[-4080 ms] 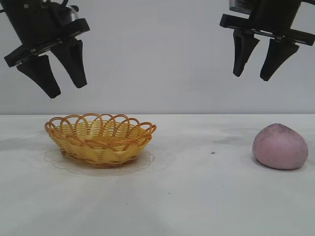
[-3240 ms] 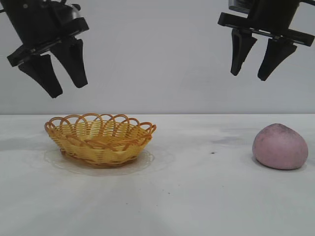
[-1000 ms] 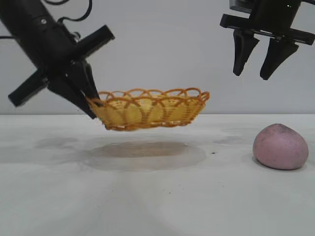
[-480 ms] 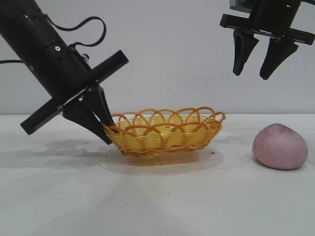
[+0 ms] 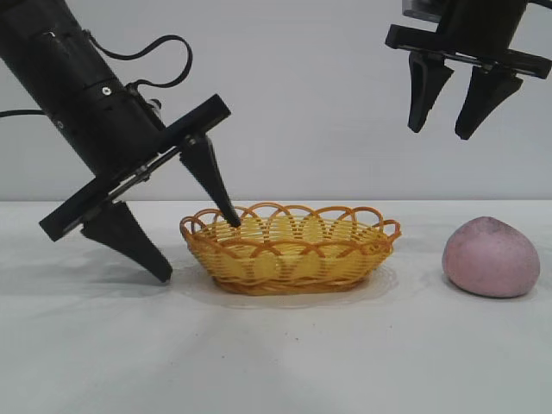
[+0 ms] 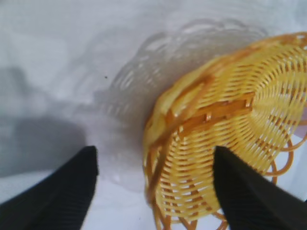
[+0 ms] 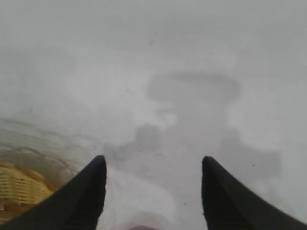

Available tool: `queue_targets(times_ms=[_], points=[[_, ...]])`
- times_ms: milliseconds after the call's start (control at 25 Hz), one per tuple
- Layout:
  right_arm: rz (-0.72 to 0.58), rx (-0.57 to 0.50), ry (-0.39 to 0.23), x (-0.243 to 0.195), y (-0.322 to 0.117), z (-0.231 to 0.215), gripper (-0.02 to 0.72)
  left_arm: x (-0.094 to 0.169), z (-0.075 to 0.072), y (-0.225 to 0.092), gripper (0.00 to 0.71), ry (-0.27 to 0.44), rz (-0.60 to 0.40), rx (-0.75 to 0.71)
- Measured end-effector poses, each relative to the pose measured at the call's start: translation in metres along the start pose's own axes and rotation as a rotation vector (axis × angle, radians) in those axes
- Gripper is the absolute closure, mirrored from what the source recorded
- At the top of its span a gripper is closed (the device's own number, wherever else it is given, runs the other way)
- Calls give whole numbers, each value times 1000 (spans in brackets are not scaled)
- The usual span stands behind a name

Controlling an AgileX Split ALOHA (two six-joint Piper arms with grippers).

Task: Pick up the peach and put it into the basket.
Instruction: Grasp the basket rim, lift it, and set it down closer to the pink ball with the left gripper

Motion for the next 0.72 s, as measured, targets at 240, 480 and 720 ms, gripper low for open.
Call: queue_targets(times_ms=[240,480,720], points=[[0,0,0,0,0,0,326,28,1,4,183,-5,107,-102],[0,0,0,0,0,0,326,64,-4,22,183,135,142,-299],[0,0,0,0,0,0,326,106,6,53,183,477,71,-376]])
Point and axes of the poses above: a point on each arm's last joint axis where the gripper is mounted, x pointing back along that axis away from the gripper, z along the wrist's bending axis when the last joint is at zero, y = z × x, the point moved 4 cm from there along -x, pointing out along that axis toward the gripper, and after that the axes turned 5 degrees about x, right-handed, at the moved point
